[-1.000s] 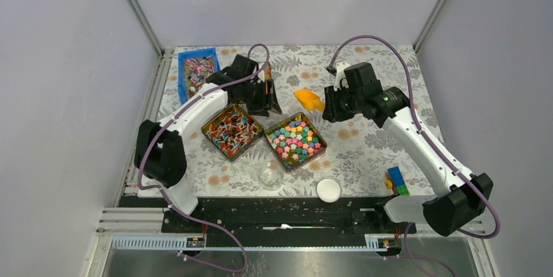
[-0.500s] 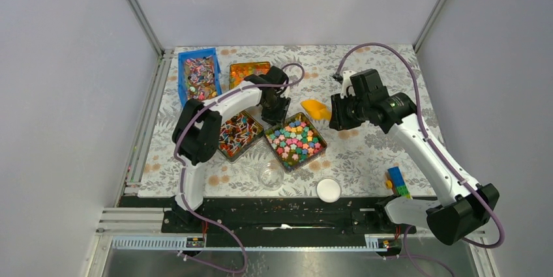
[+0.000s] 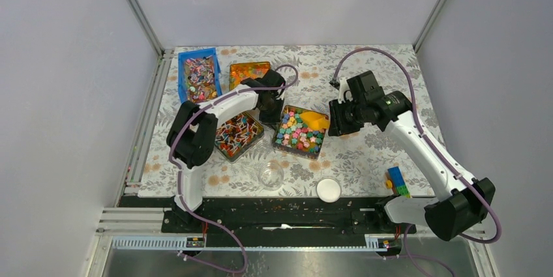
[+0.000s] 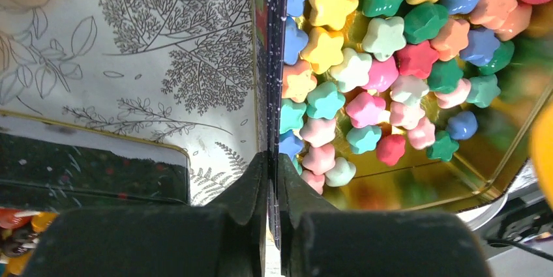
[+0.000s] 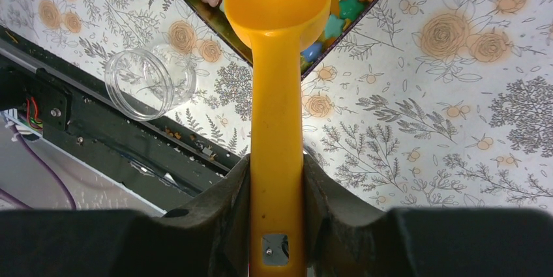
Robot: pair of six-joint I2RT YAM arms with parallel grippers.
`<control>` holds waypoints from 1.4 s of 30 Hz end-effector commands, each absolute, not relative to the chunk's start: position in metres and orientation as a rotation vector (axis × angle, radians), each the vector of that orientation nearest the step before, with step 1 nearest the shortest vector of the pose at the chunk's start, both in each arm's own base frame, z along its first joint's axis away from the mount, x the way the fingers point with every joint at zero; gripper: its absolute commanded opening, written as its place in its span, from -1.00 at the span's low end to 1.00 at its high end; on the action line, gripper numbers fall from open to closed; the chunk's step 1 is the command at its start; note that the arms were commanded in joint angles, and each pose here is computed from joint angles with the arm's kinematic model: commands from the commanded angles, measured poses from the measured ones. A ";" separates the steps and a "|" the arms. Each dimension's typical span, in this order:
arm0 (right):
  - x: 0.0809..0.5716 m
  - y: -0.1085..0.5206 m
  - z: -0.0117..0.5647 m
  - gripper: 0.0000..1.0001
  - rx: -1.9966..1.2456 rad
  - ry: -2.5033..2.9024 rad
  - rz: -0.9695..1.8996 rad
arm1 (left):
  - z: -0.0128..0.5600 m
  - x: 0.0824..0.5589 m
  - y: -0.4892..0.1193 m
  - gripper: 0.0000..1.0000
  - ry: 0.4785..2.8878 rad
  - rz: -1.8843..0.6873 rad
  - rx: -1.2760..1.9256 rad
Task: Pack the candies
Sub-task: Adjust the storage box at the center of the board, then scoop the fake candies from the storage box.
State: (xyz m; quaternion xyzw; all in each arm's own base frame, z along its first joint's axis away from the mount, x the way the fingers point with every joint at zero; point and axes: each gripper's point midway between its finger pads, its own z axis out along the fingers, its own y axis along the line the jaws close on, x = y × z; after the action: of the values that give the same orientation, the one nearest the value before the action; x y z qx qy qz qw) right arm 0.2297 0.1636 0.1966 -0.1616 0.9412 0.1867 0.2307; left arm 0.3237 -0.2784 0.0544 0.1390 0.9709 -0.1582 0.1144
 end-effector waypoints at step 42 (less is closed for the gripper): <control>0.183 0.163 0.185 -1.00 -0.633 3.087 0.297 | 0.078 0.270 -0.294 -1.00 2.868 -0.617 0.250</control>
State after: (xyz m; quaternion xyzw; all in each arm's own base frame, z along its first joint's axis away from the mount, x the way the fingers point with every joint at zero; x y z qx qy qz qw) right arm 0.1908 0.1690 0.1806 -0.2058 0.9717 0.1147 0.0152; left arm 0.2677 -0.2806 0.0486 0.0795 0.9794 -0.1715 0.0707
